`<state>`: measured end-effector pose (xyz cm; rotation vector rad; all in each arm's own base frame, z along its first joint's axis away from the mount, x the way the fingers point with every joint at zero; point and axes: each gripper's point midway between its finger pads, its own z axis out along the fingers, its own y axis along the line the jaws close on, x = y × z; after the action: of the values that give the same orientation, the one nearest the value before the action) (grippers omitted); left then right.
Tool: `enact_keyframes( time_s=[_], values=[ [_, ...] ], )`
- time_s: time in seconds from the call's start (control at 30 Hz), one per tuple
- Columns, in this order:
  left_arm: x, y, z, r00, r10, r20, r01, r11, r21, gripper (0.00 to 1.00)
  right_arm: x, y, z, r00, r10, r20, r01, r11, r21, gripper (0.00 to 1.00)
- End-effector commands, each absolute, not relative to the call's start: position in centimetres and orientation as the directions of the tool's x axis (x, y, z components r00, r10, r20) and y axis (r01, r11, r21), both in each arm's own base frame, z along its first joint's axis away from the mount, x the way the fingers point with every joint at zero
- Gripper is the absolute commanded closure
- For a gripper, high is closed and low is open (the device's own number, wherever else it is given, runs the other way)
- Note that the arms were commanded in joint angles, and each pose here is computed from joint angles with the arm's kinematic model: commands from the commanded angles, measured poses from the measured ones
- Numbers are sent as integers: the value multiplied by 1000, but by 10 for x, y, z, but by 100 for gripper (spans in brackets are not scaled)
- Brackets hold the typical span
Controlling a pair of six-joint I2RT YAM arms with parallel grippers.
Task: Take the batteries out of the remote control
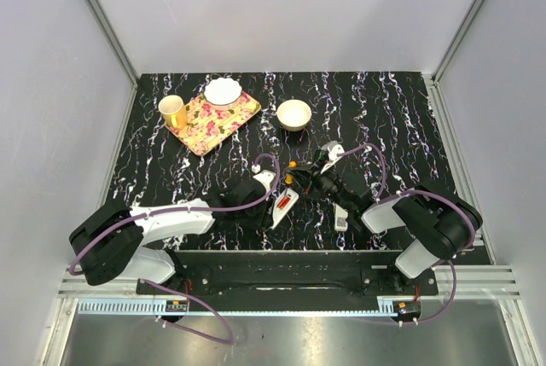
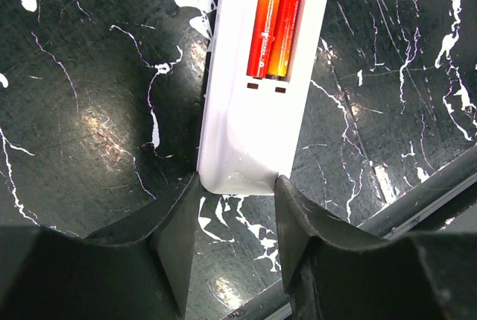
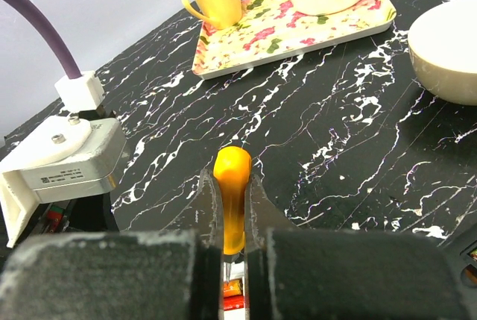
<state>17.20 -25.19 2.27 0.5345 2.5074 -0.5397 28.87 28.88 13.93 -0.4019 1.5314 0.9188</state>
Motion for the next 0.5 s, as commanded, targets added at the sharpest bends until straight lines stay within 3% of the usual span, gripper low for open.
enact_keyframes(
  time_s=[0.0, 0.47],
  values=[
    [176, -238, 7, -794, 289, -535, 446, 875, -189, 72, 289, 287, 194, -41, 394, -918, -765, 579, 282, 100],
    [176, -238, 7, -794, 291, -534, 448, 874, -188, 72, 302, 277, 186, -4, 364, -931, -717, 648, 256, 100]
  ],
)
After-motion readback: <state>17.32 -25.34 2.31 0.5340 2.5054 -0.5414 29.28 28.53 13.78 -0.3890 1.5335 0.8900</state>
